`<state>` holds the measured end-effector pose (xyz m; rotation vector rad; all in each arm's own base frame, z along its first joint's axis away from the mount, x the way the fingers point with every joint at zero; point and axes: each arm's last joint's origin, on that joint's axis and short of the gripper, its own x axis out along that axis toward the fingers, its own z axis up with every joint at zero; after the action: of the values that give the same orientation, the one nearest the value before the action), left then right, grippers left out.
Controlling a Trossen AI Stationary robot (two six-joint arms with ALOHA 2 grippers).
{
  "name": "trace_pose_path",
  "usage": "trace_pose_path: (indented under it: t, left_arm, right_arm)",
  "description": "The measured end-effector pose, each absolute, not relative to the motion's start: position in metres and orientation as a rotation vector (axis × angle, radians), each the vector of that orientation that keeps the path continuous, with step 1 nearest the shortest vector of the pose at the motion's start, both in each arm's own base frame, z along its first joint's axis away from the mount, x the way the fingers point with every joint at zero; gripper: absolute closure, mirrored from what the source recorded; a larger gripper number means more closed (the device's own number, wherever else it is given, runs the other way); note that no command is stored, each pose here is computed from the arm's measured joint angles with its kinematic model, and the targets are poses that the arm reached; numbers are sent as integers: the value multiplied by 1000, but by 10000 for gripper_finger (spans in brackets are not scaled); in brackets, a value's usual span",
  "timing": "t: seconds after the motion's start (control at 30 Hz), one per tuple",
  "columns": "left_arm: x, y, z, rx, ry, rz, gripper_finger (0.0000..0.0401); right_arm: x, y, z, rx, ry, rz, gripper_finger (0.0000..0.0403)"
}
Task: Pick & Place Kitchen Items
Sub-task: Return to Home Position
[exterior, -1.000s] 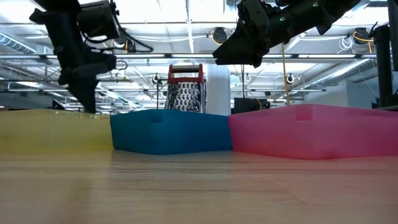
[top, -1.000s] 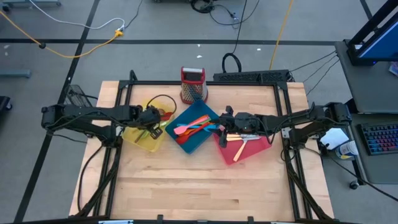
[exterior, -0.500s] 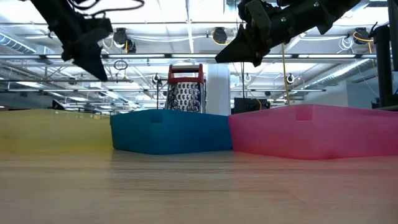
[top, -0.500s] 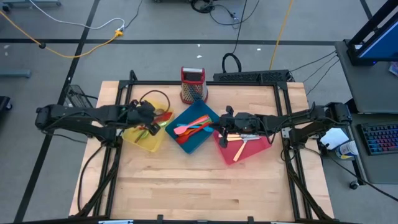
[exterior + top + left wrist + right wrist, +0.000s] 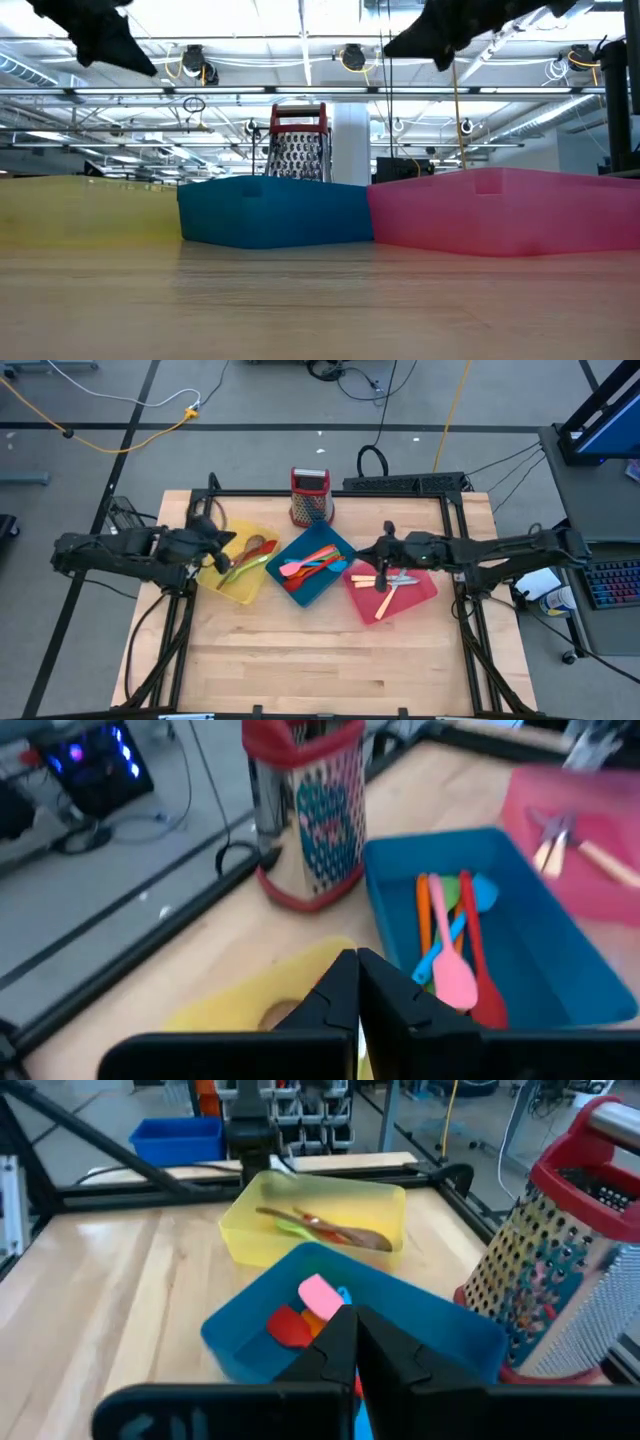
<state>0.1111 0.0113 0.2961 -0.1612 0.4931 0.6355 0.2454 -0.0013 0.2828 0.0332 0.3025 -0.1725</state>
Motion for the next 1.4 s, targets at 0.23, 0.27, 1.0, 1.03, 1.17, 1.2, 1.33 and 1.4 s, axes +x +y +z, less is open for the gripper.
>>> trace_pose_path:
  t: [0.23, 0.27, 1.0, 1.03, 1.17, 1.2, 1.33, 1.4]
  left_arm:
    - [76, 12, 310, -62, 355, 608, 379]
    - [72, 12, 311, -55, 337, 618, 377]
    - [56, 11, 250, 173, 31, 521, 375]
    - [57, 10, 250, 172, 24, 505, 375]
    - [59, 7, 250, 172, 7, 401, 375]
    - [59, 6, 249, 178, 6, 374, 375]
    - [62, 5, 246, 208, 8, 330, 375]
    - [64, 4, 244, 231, -3, 302, 375]
  right_arm:
    - [211, 4, 297, 13, 338, -44, 402]
    - [206, 4, 299, 2, 320, -24, 402]
    - [115, 3, 244, -3, 8, 6, 399]
    - [112, 3, 243, -15, -2, 6, 399]
    - [105, 2, 238, -42, -40, 5, 399]
    - [103, 2, 236, -46, -45, 6, 399]
    - [98, 2, 230, -63, -70, 4, 399]
    - [96, 2, 226, -70, -82, 4, 399]
